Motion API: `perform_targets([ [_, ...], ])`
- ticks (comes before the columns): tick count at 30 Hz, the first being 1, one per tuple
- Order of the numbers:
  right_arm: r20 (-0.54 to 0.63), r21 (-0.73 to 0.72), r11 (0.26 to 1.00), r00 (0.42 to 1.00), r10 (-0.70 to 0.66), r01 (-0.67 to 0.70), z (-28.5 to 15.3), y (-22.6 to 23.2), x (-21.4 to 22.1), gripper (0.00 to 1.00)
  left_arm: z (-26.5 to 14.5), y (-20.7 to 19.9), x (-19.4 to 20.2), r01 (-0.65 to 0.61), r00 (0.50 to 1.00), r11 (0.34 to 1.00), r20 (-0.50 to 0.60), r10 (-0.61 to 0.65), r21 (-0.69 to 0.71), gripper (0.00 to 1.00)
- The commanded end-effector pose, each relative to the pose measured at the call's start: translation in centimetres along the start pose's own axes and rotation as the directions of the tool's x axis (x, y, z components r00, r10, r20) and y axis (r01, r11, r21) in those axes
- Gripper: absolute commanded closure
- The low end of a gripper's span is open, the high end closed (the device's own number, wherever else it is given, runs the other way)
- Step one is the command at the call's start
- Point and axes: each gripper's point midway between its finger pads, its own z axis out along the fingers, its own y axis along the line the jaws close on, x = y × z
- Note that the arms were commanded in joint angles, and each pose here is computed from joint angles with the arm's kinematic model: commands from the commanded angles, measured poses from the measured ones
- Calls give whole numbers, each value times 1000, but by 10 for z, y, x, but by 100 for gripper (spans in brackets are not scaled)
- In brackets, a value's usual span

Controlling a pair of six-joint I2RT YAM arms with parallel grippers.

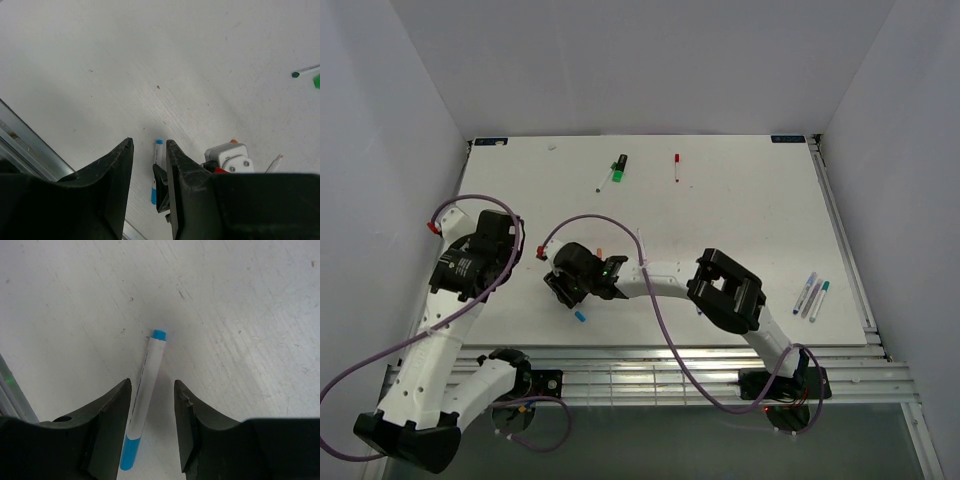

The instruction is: Open the pen caps

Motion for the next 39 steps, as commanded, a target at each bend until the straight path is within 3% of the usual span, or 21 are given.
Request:
perform_targets([
  [1, -4, 28, 999, 1000, -18, 18, 4, 0, -6, 54, -10, 9, -18, 31, 997, 999, 71, -30, -8, 57],
  [12, -95, 89, 995, 995, -36, 44, 20, 0, 23, 57, -14, 17, -22, 43, 995, 999, 94, -41, -15, 56],
  [21, -172, 221, 974, 985, -12, 51, 21, -11, 50, 67, -16, 22, -25, 68, 992, 997, 109, -63, -35, 56],
  [26, -199, 262, 963, 980, -11, 64, 17, -20, 63, 90, -12, 18, -20, 62, 995, 997, 86, -59, -34, 55],
  [29, -176, 293, 955, 984, 6, 46, 11, -27, 56, 92, -11, 2, -16, 36, 998, 999, 50, -37, 27, 55],
  [32, -118, 298, 950, 985, 130, -89, -7, -52, 45, 92, -15, -18, -13, -34, 999, 986, 36, 28, 161, 53],
  [34, -16, 250, 954, 985, 173, -164, -25, -54, 17, 92, -20, -27, -13, -39, 999, 972, 40, 30, 232, 51],
  [39, 96, 162, 947, 959, 265, -278, -65, -72, 5, 92, -32, -48, -6, -70, 997, 907, 47, 56, 415, 44],
])
